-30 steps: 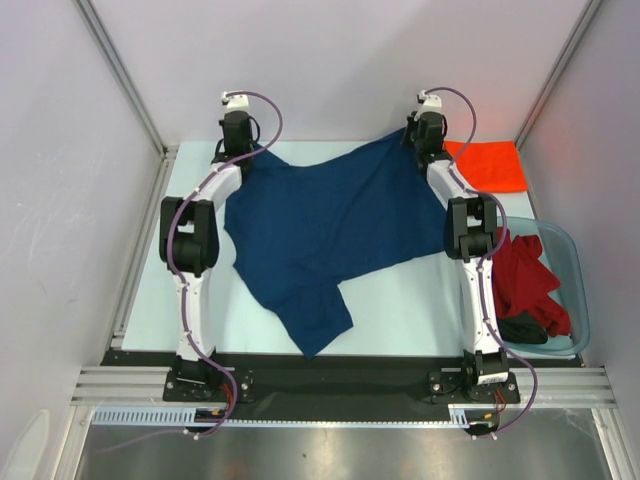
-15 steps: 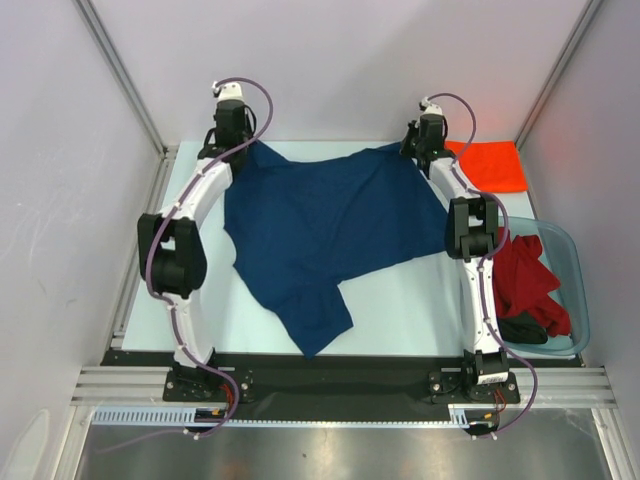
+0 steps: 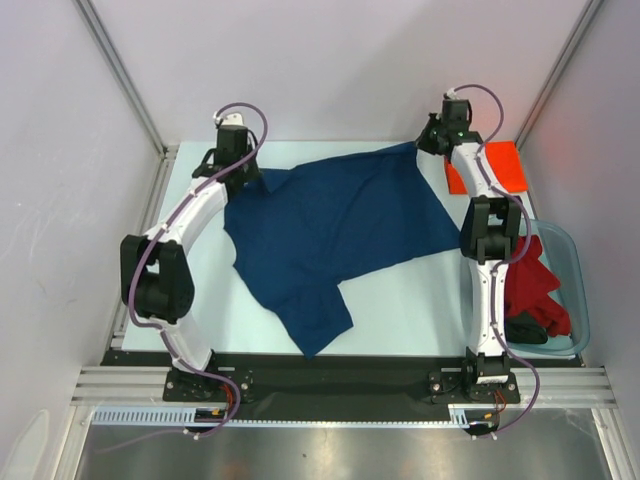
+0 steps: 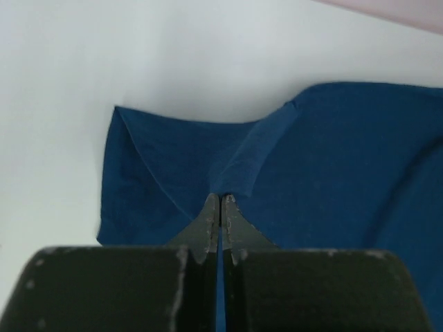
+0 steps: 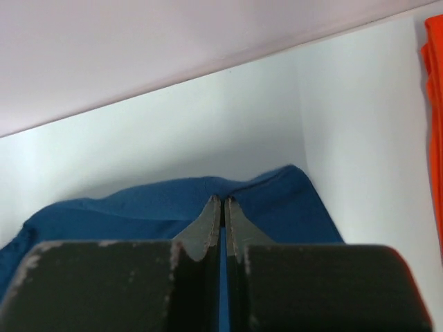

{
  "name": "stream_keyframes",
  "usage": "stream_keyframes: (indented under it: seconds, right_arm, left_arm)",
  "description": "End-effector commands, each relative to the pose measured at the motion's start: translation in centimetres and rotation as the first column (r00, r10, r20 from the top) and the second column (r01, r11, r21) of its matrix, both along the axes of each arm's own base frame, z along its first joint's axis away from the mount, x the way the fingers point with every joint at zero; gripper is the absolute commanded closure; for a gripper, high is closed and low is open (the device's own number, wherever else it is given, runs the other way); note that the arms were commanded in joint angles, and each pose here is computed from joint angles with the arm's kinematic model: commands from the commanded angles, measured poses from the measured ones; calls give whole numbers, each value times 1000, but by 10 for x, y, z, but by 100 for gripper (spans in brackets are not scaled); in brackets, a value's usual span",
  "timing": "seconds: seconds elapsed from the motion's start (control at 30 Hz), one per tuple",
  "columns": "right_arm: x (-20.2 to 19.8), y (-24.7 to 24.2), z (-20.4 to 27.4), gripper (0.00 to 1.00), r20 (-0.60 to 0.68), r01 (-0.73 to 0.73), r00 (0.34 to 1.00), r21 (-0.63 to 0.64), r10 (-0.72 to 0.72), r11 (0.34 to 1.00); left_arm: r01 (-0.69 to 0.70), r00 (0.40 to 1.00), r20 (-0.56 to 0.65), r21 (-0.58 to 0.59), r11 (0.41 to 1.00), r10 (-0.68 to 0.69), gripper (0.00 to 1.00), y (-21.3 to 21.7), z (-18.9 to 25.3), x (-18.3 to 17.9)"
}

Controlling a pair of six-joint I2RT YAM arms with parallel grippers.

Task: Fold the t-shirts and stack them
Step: Fold the tshirt

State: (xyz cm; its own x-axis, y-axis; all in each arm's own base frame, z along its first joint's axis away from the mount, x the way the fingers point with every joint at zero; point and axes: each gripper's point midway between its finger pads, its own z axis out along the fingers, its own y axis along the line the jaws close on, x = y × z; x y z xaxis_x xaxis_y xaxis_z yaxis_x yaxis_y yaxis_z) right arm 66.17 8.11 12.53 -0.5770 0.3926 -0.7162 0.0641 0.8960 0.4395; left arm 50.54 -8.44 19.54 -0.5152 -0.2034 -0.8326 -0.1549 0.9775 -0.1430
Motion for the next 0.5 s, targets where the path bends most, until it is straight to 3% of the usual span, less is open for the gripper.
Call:
stream_keyframes:
  seconds: [0.0, 0.27, 0.47]
  right_arm:
    - [-20, -4, 39, 100, -26, -3, 1000, 52, 4, 999]
    - [-51, -15, -1, 100, -212, -19, 977, 55, 30, 998]
    - [-62, -32, 1, 100, -242, -14, 970, 35, 22, 999]
  left_arm:
    - [36, 999, 14, -102, 994, -34, 100, -19, 24, -28]
    - [28, 999, -28, -133, 991, -32, 100, -17, 18, -75]
    - [45, 998, -26, -180, 983, -50, 100, -18, 22, -107]
